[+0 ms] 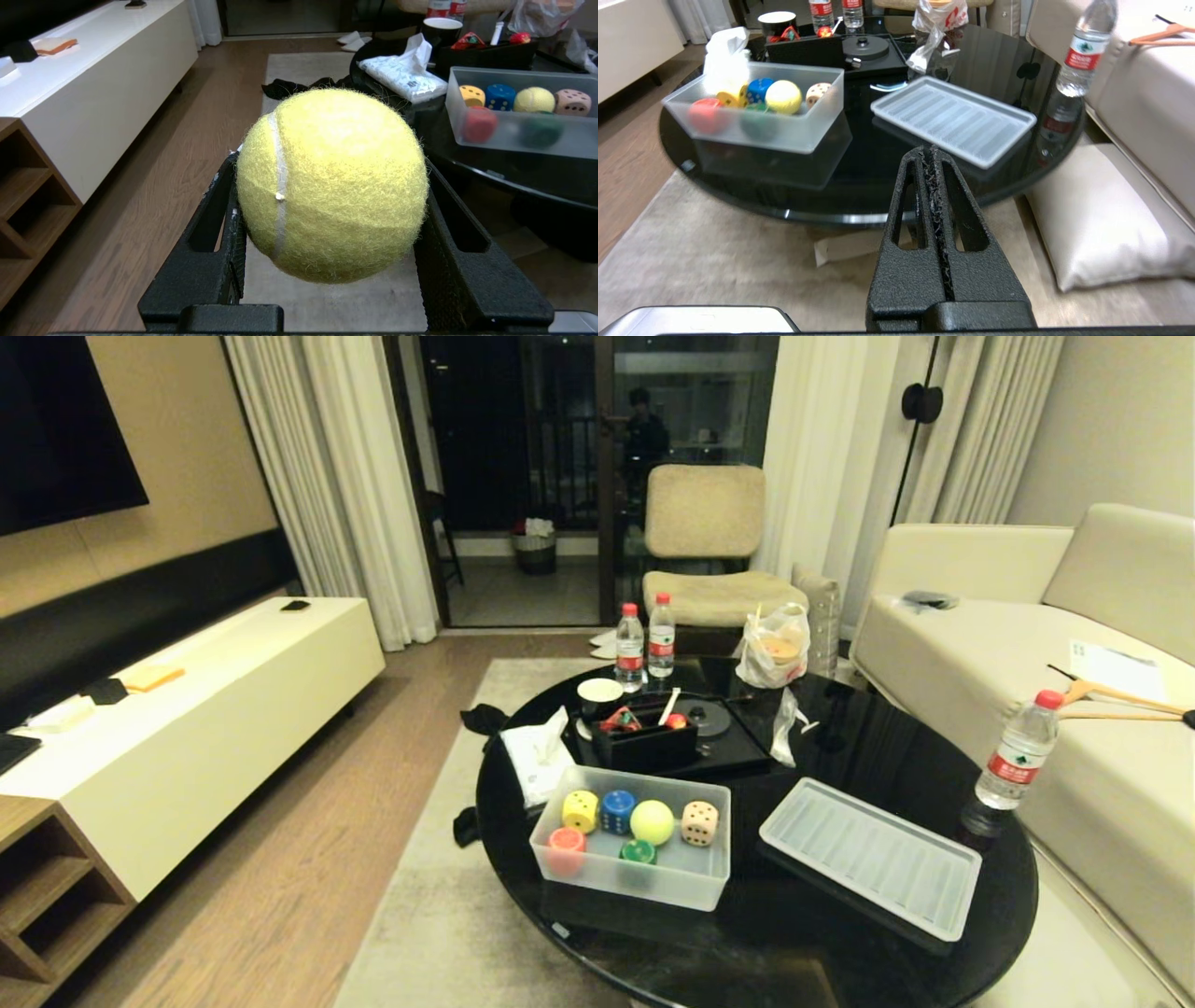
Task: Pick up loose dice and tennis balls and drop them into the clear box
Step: Put the ball in the box
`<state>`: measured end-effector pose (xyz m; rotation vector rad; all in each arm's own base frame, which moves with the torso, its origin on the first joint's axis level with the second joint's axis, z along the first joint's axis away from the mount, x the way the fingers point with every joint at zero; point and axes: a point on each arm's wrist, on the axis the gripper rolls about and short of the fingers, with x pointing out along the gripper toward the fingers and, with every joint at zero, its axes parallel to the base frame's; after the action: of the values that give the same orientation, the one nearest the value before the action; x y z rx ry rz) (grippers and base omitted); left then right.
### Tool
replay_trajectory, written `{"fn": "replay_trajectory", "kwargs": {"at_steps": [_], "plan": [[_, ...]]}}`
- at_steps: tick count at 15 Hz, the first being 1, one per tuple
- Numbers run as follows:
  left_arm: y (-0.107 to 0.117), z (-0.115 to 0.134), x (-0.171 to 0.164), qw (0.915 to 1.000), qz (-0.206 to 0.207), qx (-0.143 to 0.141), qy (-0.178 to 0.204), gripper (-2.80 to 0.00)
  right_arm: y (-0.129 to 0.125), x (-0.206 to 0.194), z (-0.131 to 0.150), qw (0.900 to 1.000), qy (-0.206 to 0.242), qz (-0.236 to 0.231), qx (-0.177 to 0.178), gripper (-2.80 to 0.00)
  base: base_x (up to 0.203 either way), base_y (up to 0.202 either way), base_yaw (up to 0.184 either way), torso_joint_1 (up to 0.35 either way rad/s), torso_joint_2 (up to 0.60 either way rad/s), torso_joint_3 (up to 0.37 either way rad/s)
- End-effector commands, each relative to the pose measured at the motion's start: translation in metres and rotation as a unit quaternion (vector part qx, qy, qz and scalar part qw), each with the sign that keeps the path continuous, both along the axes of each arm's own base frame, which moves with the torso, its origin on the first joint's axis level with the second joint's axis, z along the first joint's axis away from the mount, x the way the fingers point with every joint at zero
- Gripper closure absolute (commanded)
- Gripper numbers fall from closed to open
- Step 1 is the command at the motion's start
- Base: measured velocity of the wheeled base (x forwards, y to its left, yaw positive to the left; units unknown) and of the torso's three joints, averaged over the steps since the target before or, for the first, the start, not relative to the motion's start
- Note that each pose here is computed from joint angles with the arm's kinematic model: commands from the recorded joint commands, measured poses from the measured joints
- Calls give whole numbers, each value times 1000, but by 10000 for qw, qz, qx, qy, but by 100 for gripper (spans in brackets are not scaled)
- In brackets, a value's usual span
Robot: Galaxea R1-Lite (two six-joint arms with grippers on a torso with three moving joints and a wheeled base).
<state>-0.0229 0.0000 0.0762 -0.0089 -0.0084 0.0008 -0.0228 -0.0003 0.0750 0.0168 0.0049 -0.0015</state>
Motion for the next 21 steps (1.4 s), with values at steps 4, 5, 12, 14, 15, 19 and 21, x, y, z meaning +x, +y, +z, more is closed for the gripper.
{"fn": "replay_trajectory", "kwargs": {"at_steps": [4, 5, 12, 14, 15, 19, 21], "plan": [[0, -1, 0, 10000, 3, -9, 18, 0, 0, 0, 0, 10000, 6, -1, 0, 0, 206, 0, -17, 2, 3, 1], [0, -1, 0, 10000, 3, -9, 19, 0, 0, 0, 0, 10000, 6, 0, 0, 0, 225, 0, -35, 2, 6, 3], [0, -1, 0, 10000, 3, -1, 19, 0, 0, 0, 0, 10000, 6, 0, 0, 0, 38, 0, -3, 2, 2, 1], [0, -1, 0, 10000, 3, -1, 19, 0, 0, 0, 0, 10000, 6, 0, 0, 0, 0, 0, 0, 0, 0, 0], [0, 0, 0, 10000, 4, 22, 7, 0, 0, 0, 0, 10000, 6, 0, 0, 0, 0, 0, 0, 0, 0, 0], [0, 48, -12, 9987, -51, 24, -499, 0, 0, 0, 0, 10000, 6, 0, 0, 0, 0, 0, 0, 0, 0, 0], [0, 86, -8, 9987, -107, 13, -508, 0, 0, 0, 0, 10000, 6, 0, 0, 0, 0, 0, 0, 0, 0, 0]]}}
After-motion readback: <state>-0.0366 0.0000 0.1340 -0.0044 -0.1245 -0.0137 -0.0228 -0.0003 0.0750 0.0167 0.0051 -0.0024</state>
